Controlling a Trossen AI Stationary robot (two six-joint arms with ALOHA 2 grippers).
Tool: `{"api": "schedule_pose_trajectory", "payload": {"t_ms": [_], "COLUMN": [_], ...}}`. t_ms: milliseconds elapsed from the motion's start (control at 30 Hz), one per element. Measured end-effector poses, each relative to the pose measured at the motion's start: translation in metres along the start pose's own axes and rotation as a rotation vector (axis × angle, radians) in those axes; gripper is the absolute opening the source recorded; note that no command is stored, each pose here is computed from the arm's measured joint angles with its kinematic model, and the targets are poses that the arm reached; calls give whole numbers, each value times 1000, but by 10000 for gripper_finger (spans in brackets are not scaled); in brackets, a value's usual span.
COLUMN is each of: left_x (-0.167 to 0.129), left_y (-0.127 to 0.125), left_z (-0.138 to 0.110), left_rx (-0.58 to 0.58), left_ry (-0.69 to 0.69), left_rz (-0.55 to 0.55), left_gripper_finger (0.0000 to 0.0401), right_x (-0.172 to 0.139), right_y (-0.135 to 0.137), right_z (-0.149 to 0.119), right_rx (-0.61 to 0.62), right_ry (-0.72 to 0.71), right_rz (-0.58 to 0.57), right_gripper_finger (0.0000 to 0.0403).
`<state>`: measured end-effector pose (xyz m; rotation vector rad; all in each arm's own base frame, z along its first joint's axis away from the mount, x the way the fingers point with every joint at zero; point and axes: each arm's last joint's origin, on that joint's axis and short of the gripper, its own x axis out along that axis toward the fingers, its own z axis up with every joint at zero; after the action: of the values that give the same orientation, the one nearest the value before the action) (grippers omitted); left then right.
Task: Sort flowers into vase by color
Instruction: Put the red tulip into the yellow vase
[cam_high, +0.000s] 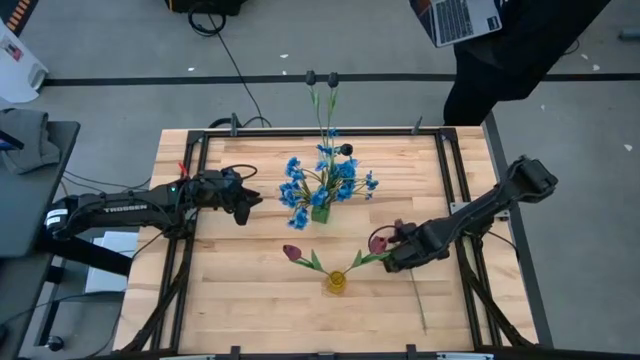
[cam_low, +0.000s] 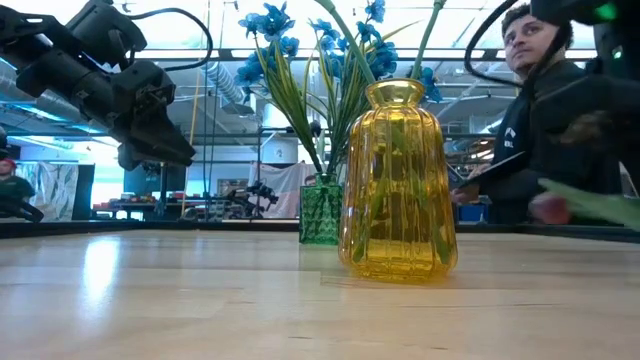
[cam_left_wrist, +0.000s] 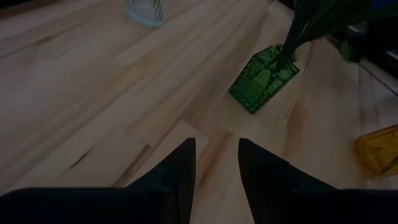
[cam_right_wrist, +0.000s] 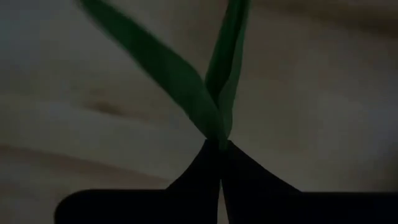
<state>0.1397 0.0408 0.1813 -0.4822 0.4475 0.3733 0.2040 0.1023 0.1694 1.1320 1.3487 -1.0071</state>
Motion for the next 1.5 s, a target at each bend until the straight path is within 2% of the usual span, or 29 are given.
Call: {"api": "schedule_pose_trajectory", "payload": {"t_ms": [200, 300, 433, 567, 733, 867, 1067, 1200, 1500], "left_x": [0, 0, 0, 0, 0, 0, 0, 0, 0], "left_y": [0, 0, 0, 0, 0, 0, 1, 2, 3], "left_z": [0, 0, 0, 0, 0, 0, -1, -3, -7], "left_rx": [0, 1, 12, 15, 14, 14, 14, 13, 13], "left_ry": [2, 1, 1, 0, 1, 1, 12, 36, 78], "left_rz": [2, 2, 2, 2, 2, 2, 7, 17, 24], "left_gripper_finger": [127, 127, 127, 127, 127, 127, 127, 127, 127], "right_x": [-40, -63, -91, -112, -125, -131, -143, -149, -153], "right_y": [-19, -30, -39, -43, -45, -35, -10, 2, 23], "right_z": [7, 12, 20, 24, 27, 27, 20, 16, 8], "right_rx": [61, 117, 170, 169, 174, 175, 68, -32, -162], "right_ry": [-180, -319, -539, -728, -877, -974, -1033, -1059, -1025], "right_rz": [-14, 32, 187, 328, 440, 554, 690, 723, 808], "right_gripper_finger": [13, 13, 13, 12, 12, 12, 12, 12, 12]}}
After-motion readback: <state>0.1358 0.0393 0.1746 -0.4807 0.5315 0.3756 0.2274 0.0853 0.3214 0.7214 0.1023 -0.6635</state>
